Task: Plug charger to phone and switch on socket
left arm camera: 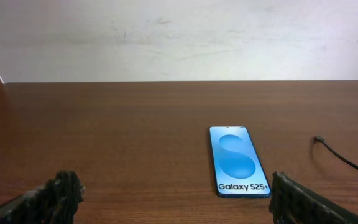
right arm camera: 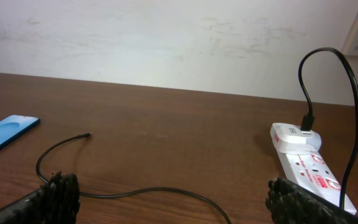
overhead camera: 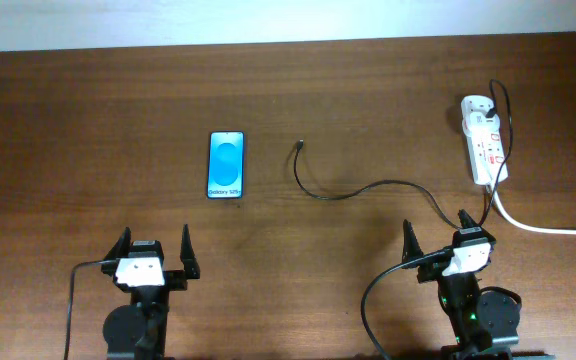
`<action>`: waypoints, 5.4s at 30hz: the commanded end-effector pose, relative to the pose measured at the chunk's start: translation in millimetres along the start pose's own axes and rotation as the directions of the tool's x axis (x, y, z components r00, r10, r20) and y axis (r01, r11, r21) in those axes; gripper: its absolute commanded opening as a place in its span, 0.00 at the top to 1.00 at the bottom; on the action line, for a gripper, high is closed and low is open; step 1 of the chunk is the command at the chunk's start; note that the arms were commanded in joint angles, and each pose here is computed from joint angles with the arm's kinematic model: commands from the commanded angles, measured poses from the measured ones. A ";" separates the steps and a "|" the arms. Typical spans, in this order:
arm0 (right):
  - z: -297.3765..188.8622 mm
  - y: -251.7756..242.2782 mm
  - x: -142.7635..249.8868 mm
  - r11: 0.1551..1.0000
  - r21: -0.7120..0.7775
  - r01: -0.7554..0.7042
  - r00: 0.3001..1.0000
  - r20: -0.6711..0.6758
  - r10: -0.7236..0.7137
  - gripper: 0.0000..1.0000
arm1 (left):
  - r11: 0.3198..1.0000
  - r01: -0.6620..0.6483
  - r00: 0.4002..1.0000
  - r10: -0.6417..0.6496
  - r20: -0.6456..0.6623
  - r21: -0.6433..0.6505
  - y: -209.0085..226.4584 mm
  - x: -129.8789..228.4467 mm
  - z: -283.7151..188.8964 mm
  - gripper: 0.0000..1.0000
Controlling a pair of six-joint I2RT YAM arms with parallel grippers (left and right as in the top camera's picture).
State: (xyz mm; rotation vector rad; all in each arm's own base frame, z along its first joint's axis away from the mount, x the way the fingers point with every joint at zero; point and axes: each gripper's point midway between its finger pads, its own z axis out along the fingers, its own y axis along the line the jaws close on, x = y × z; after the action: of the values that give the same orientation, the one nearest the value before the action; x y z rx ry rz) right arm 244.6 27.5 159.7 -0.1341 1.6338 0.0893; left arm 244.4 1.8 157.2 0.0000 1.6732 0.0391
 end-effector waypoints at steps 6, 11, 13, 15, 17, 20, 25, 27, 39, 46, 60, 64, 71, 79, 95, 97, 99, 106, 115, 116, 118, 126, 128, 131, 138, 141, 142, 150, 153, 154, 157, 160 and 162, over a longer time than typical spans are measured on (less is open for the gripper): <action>0.1 0.6 2.5 1.000 0.000 0.000 1.000 -0.005 0.000 0.02 | 1.000 -0.011 1.000 0.011 0.003 -0.013 2.6 0.4 -0.2 0.00; 0.1 0.6 2.4 1.000 0.000 0.000 1.000 -0.004 0.000 0.01 | 1.000 -0.011 1.000 0.011 0.003 -0.013 2.6 0.4 -0.2 0.01; 0.1 0.6 2.4 1.000 0.000 0.000 1.000 -0.004 0.000 0.02 | 1.000 -0.011 1.000 0.011 0.003 -0.013 2.6 0.4 -0.2 0.00; 0.1 0.6 2.4 1.000 0.000 0.000 1.000 -0.004 0.000 0.02 | 1.000 -0.011 1.000 0.011 0.003 -0.013 2.6 0.4 -0.2 0.00; 0.1 0.6 2.5 1.000 0.000 0.000 1.000 -0.005 0.000 0.02 | 1.000 -0.011 1.000 0.011 0.003 -0.013 2.6 0.4 -0.2 0.00; 0.1 0.6 2.5 1.000 0.000 0.000 1.000 -0.005 0.000 0.02 | 1.000 -0.011 1.000 0.011 0.003 -0.013 2.6 0.4 -0.2 0.01; -0.7 -15.4 4.9 0.996 0.093 0.000 1.000 -0.015 0.001 0.02 | 1.000 -0.011 1.000 0.011 0.003 -0.013 2.6 0.4 -0.2 0.00; -0.7 -15.5 4.9 0.996 0.093 0.000 1.000 -0.015 0.001 0.01 | 1.000 -0.011 1.000 0.011 0.003 -0.013 2.6 0.4 -0.2 0.01; -2.7 -10.0 -23.5 0.998 0.060 -0.001 0.997 0.079 -0.003 0.02 | 0.998 -0.012 0.998 0.008 0.061 0.062 -10.3 -13.8 -0.6 0.01; -7.2 -10.6 -74.7 0.998 0.057 -0.001 0.996 0.088 -0.005 0.02 | 0.992 -0.014 0.999 0.009 0.034 0.123 -20.4 -29.9 0.5 0.01; 7.4 -13.7 -139.6 0.999 0.049 -0.011 0.979 -0.204 0.021 0.02 | 0.980 0.023 0.971 0.025 -0.239 0.197 -34.1 -80.8 47.7 0.01; 13.3 -11.5 -135.2 0.999 0.034 -0.019 0.959 -0.284 0.028 0.01 | 0.979 0.037 0.946 0.030 -0.322 0.200 -35.7 -88.2 67.3 0.01; 25.5 -5.6 -127.1 0.999 -0.003 -0.039 0.923 -0.382 0.035 0.01 | 0.973 0.088 0.838 0.045 -0.544 0.216 -42.6 -78.5 97.6 0.01; 36.1 4.2 -134.5 0.995 -0.056 -0.082 0.867 -0.497 0.044 0.01 | 0.967 0.088 0.710 0.108 -0.696 0.240 -45.3 -81.0 121.5 0.01; 75.9 27.3 -124.0 0.963 -0.148 -0.225 0.710 -0.702 0.058 0.01 | 0.966 0.140 0.637 0.079 -0.767 0.216 -65.7 -58.6 148.2 0.01; 77.0 27.1 -122.1 0.963 -0.146 -0.226 0.705 -0.707 0.059 0.02 | 0.969 0.134 0.622 0.082 -0.779 0.209 -75.0 -56.6 161.3 0.01; 77.1 27.0 -122.1 0.963 -0.146 -0.226 0.706 -0.706 0.059 0.02 | 0.977 0.133 0.594 0.054 -0.803 0.164 -79.3 -56.9 176.5 0.00; 77.0 27.1 -122.0 0.963 -0.146 -0.226 0.705 -0.707 0.059 0.02 | 0.986 0.108 0.509 0.053 -0.859 0.126 -92.0 -38.6 209.5 0.02; 76.5 27.1 -121.4 0.963 -0.145 -0.227 0.703 -0.709 0.059 0.02 | 0.989 0.071 0.384 0.093 -0.919 0.130 -108.8 26.7 217.2 0.03; 76.3 27.1 -121.2 0.963 -0.145 -0.227 0.702 -0.710 0.059 0.02 | 0.988 0.070 0.379 0.103 -0.920 0.139 -113.6 31.0 217.7 0.03; 75.3 27.2 -120.2 0.963 -0.144 -0.228 0.698 -0.714 0.059 0.01 | 0.987 0.067 0.361 0.116 -0.925 0.149 -119.8 42.7 218.8 0.03; 77.2 27.3 -110.3 0.962 -0.136 -0.237 0.668 -0.741 0.060 0.01 | 0.988 0.054 0.269 0.125 -0.955 0.144 -119.9 87.3 218.8 0.02; 80.0 27.3 -105.1 0.961 -0.132 -0.241 0.655 -0.753 0.061 0.01 | 0.991 0.023 0.273 0.121 -0.954 0.132 -113.2 87.3 220.7 0.01; 81.9 27.3 -99.4 0.961 -0.127 -0.246 0.639 -0.767 0.062 0.02 | 0.992 0.006 0.266 0.122 -0.956 0.129 -110.5 91.5 221.3 0.01; 80.9 27.4 -98.0 0.961 -0.126 -0.247 0.633 -0.772 0.062 0.02 | 0.992 -0.022 0.212 0.126 -0.969 0.124 -106.7 120.5 221.0 0.00; 80.1 27.4 -97.3 0.961 -0.124 -0.248 0.630 -0.774 0.062 0.01 | 0.992 -0.028 0.210 0.126 -0.970 0.123 -105.7 121.8 221.2 0.00; 79.6 27.5 -97.0 0.961 -0.124 -0.248 0.628 -0.776 0.062 0.02 | 0.992 -0.027 0.209 0.123 -0.970 0.120 -105.7 122.1 221.1 0.00; 79.5 27.4 -96.9 0.961 -0.124 -0.248 0.627 -0.776 0.062 0.01 | 0.995 -0.014 0.185 0.100 -0.978 0.099 -107.4 133.2 219.3 0.00; 79.6 27.4 -97.0 0.961 -0.124 -0.248 0.628 -0.776 0.062 0.01 | 0.997 -0.013 0.170 0.079 -0.982 0.078 -107.1 140.1 218.1 0.00; 79.6 27.4 -97.0 0.961 -0.124 -0.248 0.628 -0.776 0.062 0.01 | 0.997 -0.012 0.169 0.079 -0.982 0.078 -107.1 140.2 218.0 0.00; 79.6 27.4 -97.0 0.961 -0.124 -0.248 0.628 -0.776 0.062 0.02 | 0.997 -0.013 0.170 0.079 -0.982 0.078 -107.1 140.1 218.1 0.04; 79.6 27.4 -97.0 0.961 -0.124 -0.248 0.628 -0.776 0.062 0.01 | 0.997 -0.013 0.170 0.079 -0.982 0.078 -107.1 140.1 218.2 0.10; 79.6 27.4 -97.0 0.961 -0.124 -0.248 0.628 -0.776 0.062 0.01 | 0.997 -0.013 0.170 0.079 -0.982 0.078 -107.1 140.1 218.2 0.14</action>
State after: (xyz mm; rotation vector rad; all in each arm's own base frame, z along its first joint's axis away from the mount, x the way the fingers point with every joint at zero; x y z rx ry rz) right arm 324.3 65.6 244.4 -0.2073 2.5240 0.3873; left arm 448.1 -100.6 2.6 0.1114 3.0578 0.0237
